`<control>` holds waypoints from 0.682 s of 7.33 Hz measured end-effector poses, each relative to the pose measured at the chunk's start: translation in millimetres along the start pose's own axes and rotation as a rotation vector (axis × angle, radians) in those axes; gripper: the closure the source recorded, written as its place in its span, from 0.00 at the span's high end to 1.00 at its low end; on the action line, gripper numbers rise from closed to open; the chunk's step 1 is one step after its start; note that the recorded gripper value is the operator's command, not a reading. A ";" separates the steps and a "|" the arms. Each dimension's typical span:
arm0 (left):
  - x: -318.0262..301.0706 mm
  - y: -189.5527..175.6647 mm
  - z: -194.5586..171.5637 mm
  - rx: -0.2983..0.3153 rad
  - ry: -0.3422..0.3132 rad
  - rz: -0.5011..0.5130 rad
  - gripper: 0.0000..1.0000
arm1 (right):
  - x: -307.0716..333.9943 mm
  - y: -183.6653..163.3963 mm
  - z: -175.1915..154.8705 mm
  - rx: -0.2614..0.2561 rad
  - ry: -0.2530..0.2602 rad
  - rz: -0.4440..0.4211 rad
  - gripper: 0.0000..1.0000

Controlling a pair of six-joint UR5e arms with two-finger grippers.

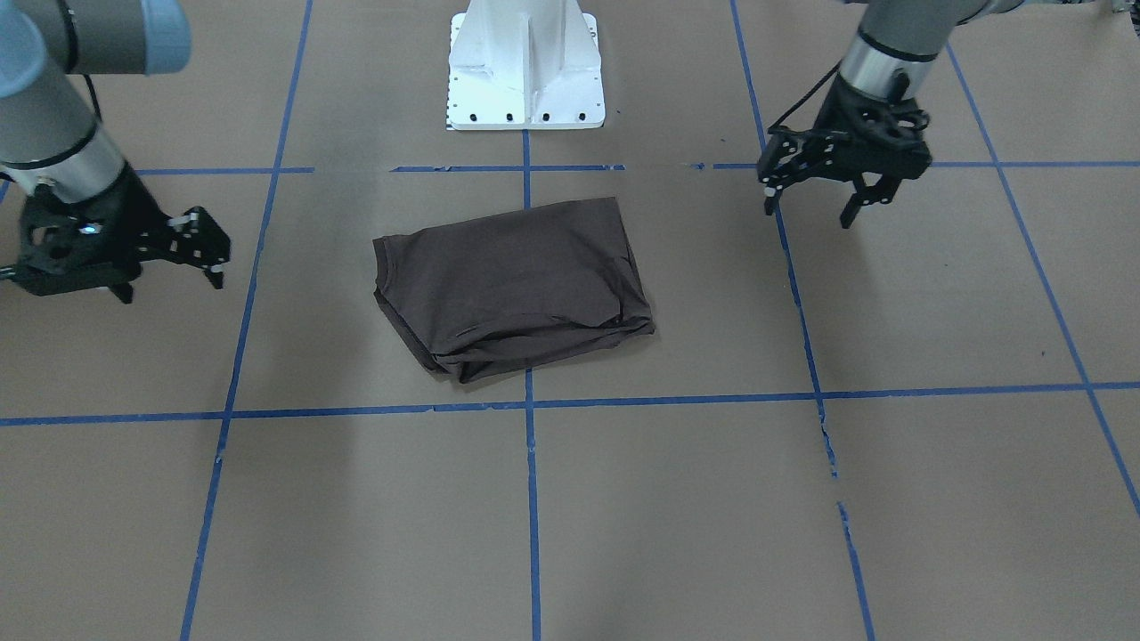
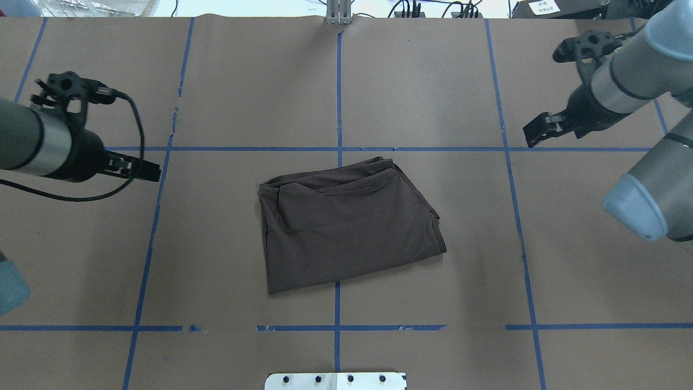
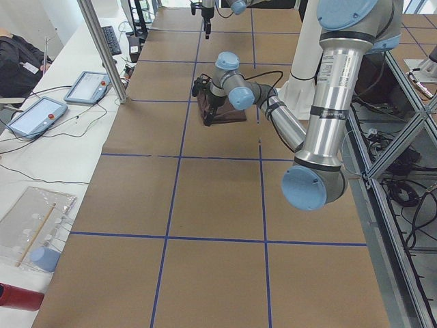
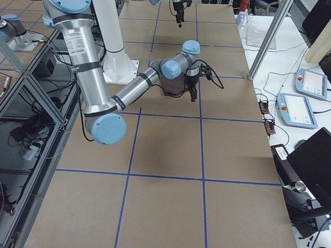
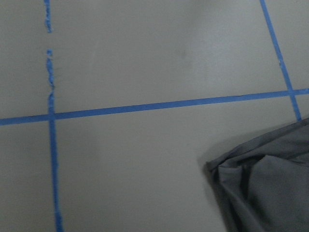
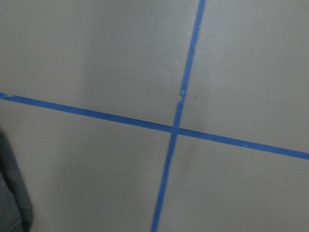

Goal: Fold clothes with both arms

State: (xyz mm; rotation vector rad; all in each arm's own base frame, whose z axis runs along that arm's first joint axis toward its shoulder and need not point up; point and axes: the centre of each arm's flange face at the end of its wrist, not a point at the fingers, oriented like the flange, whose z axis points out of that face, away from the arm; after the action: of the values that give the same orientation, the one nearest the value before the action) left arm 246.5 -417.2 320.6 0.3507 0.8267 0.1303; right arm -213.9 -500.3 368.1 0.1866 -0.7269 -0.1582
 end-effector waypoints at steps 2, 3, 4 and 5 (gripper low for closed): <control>-94.1 8.1 -28.5 -0.003 -0.088 0.132 1.00 | 112.2 27.8 -11.7 -0.043 0.022 -0.090 1.00; -143.8 15.4 -43.2 -0.019 -0.119 0.204 1.00 | 162.2 50.4 -13.4 -0.070 0.028 -0.094 1.00; -198.8 24.7 -58.1 -0.040 -0.130 0.256 1.00 | 208.0 82.5 -9.8 -0.101 0.041 -0.068 1.00; -260.5 36.6 -63.8 -0.068 -0.124 0.239 1.00 | 248.5 114.3 -5.2 -0.129 0.053 -0.020 1.00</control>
State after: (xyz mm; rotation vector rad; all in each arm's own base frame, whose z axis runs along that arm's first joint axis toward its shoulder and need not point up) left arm 24.8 -431.5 475.1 0.3894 0.6540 0.3553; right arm -18.4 -440.3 549.7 0.0748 -0.6597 -0.2175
